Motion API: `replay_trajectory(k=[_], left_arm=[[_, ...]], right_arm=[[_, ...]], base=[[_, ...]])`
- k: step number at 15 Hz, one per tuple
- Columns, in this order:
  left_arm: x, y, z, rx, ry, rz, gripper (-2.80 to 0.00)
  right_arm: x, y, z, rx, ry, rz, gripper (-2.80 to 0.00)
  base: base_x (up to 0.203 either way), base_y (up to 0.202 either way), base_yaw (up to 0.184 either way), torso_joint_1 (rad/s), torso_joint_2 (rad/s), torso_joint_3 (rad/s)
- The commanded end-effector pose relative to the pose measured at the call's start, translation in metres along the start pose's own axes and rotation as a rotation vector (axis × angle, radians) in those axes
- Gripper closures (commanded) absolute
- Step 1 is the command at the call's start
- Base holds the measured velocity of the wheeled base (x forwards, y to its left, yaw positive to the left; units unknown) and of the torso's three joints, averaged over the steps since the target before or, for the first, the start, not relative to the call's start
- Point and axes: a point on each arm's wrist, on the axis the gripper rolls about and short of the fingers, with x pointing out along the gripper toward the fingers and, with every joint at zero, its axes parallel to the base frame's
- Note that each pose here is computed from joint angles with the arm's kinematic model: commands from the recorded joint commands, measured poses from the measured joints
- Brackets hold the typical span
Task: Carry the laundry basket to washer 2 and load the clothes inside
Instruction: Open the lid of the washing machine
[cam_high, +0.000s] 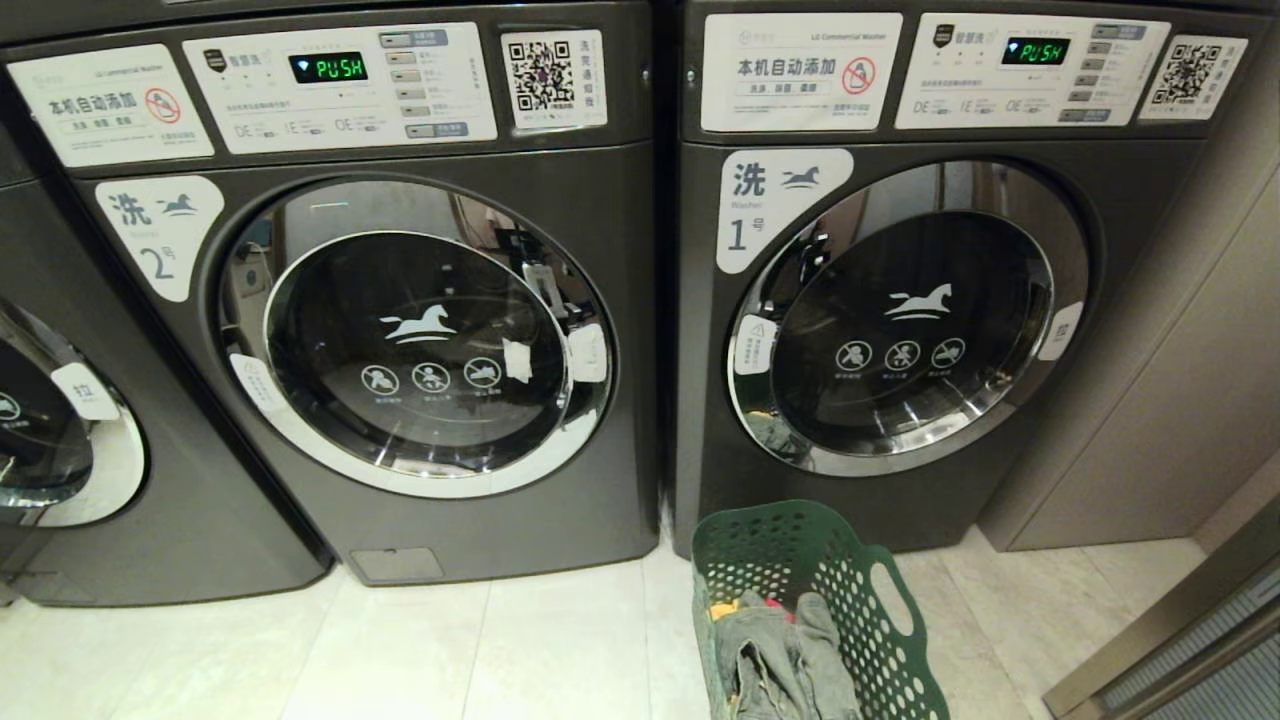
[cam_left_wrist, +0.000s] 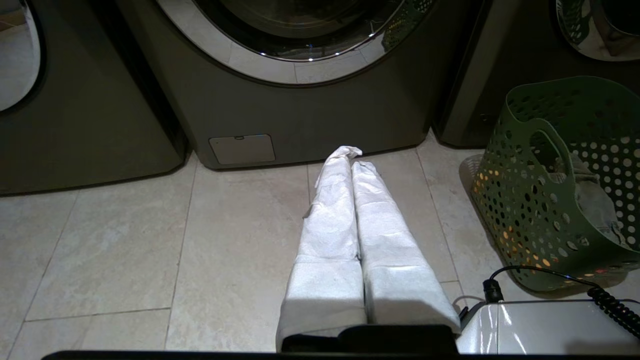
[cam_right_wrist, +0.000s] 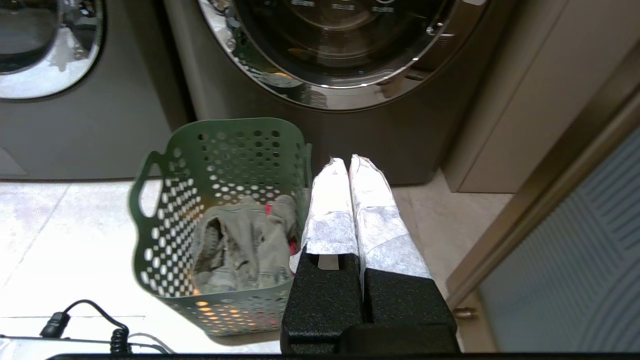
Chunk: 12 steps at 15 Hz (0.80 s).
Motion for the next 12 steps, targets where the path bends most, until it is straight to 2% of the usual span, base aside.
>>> replay_trajectory(k=[1,12], left_arm=[[0.0000,0.0000,0.0002,0.000,0.002,-0.001,0.00],[0.0000,0.0001,0.0002,-0.002,0.002,0.000,0.00]], right_arm=[[0.0001,0.0000,0.0000,-0.001,0.001,0.000,0.00],[0.0001,0.0000,0.0000,0.001,0.001,0.000,0.00]], base=[[0.000,-0.202,0.002,0.005,0.00,0.000],[0.000,-0.195,0.002,0.002,0.00,0.003]])
